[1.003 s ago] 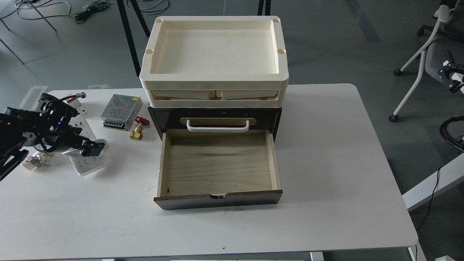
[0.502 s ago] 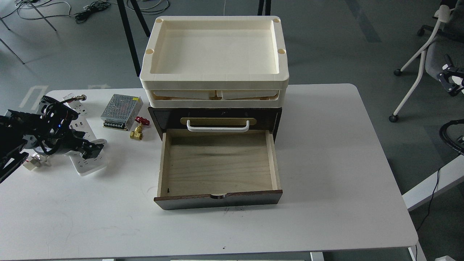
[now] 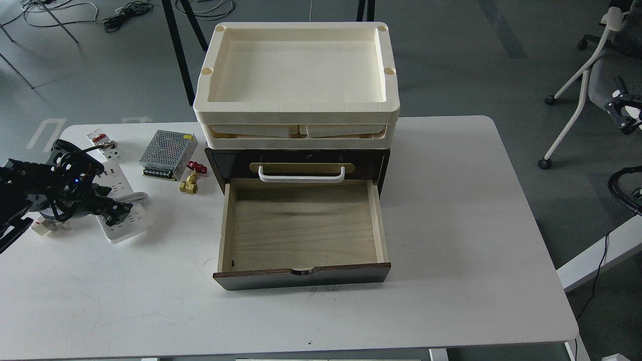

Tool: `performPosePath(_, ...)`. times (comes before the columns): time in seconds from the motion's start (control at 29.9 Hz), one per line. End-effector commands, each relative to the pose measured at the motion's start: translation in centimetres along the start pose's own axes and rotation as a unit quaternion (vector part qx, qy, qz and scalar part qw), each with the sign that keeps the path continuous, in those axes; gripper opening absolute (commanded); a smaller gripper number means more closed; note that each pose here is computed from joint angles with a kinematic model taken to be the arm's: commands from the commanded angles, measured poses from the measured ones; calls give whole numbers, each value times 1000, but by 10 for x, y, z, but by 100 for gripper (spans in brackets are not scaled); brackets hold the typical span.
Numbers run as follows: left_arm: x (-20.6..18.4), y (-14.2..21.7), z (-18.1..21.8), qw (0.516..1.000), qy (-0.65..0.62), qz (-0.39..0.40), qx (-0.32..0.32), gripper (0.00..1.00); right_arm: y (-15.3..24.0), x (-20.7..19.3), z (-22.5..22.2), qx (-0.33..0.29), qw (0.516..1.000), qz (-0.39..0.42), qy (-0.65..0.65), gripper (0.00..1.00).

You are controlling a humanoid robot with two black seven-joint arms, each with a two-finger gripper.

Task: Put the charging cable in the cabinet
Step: 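Close the left gripper on the white power strip and lift it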

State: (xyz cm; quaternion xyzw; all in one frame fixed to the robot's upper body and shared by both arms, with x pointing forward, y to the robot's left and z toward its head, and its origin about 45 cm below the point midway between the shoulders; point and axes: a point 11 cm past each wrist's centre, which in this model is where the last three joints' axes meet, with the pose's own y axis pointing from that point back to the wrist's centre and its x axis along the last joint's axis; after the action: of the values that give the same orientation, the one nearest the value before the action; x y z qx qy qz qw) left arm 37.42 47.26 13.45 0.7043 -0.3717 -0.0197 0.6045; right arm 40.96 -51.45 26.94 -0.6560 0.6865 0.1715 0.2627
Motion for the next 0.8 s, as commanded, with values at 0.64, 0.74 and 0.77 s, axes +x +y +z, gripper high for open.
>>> performPosePath(0.64, 36, 11, -12, 996, -46, 70, 14, 0, 8, 11, 3, 1, 1000, 15, -13, 100)
performPosePath(0.74, 50, 21, -22, 995, -47, 81, 26, 0, 8, 11, 3, 1, 1000, 15, -13, 100)
performPosePath(0.77, 54, 24, -26, 995, -46, 81, 30, 0, 8, 11, 3, 1, 1000, 15, -13, 100)
